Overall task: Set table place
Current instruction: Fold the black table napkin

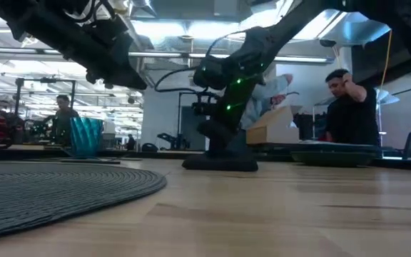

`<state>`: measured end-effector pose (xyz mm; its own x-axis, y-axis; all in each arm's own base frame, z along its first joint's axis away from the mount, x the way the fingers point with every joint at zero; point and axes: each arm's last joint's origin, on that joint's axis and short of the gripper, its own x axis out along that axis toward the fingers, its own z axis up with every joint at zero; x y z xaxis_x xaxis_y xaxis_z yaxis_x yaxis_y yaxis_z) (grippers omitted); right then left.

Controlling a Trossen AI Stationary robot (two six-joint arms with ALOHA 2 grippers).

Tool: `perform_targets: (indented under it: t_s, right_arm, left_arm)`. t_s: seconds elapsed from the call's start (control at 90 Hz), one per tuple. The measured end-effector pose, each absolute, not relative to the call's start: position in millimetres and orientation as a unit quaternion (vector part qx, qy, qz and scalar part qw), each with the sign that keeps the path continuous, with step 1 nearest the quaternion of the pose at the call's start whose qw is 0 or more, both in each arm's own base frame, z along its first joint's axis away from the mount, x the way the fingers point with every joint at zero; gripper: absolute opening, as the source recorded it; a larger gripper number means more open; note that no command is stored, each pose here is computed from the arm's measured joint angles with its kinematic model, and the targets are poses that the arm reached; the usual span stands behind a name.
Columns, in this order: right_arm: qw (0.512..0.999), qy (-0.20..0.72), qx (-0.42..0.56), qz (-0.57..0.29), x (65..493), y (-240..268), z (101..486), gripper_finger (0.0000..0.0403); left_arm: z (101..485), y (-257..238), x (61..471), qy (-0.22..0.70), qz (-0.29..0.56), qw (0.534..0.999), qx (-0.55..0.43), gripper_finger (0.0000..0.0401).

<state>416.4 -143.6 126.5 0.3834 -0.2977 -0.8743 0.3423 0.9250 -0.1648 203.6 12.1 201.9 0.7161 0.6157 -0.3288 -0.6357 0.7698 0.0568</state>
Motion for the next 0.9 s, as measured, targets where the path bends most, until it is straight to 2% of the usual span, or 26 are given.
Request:
perform_targets:
  t_s: [0.344,0.9]
  right_arm:
    - [0.864,0.475,0.032,-0.162,430,-139,122,0.0017]
    - [0.861,0.487,-0.016,-0.146,430,-136,126,0.0001]
  left_arm:
    - [202,12,203,0.168,0.338,0.926,-0.03,0.0]
    - [201,12,203,0.164,0.342,0.924,-0.051,0.0]
